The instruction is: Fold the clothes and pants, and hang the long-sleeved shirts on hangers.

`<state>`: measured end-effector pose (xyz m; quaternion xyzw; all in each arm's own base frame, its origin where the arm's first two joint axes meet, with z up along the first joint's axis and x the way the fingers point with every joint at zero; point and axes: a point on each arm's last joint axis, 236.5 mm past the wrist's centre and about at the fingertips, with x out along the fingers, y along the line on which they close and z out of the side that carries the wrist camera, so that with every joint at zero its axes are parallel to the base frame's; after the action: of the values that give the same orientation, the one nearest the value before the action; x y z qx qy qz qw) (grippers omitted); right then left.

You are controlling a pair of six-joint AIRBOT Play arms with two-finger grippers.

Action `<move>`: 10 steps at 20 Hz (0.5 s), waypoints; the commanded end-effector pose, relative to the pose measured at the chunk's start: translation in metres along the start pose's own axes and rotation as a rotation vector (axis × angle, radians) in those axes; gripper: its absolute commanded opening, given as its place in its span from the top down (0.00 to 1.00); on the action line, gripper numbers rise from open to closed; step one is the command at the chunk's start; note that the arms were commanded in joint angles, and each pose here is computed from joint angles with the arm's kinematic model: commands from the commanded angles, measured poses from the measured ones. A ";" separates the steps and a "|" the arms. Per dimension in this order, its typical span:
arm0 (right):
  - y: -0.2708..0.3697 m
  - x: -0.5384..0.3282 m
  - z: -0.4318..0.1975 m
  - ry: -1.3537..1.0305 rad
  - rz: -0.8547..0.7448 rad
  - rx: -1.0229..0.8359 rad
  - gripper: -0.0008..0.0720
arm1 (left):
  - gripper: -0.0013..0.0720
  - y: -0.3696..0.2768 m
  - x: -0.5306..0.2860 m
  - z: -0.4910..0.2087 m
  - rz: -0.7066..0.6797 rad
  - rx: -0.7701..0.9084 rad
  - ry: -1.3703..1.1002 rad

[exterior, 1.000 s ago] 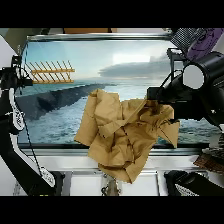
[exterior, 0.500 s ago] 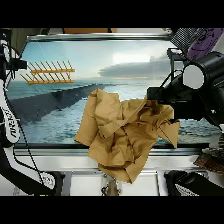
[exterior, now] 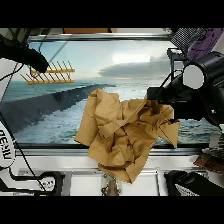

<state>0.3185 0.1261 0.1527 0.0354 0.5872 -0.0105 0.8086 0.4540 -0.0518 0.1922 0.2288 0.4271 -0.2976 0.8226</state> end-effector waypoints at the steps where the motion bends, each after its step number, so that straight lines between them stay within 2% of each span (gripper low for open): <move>1: 0.000 0.000 0.000 0.001 0.000 0.000 0.97 | 0.96 -0.079 -0.020 -0.004 -0.315 0.164 -0.009; 2: 0.000 0.000 0.000 0.001 0.000 0.000 0.97 | 0.96 -0.082 -0.021 -0.007 -0.331 0.170 0.004; 5: 0.000 0.000 0.000 0.001 0.000 -0.001 0.97 | 0.96 -0.095 -0.018 -0.021 -0.377 0.352 -0.013; 10: 0.000 0.000 0.000 0.000 0.000 0.000 0.97 | 0.96 -0.133 -0.012 -0.078 -0.495 0.393 0.035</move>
<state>0.3185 0.1260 0.1527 0.0353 0.5871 -0.0106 0.8087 0.3465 -0.0950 0.1621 0.2689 0.4246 -0.5197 0.6909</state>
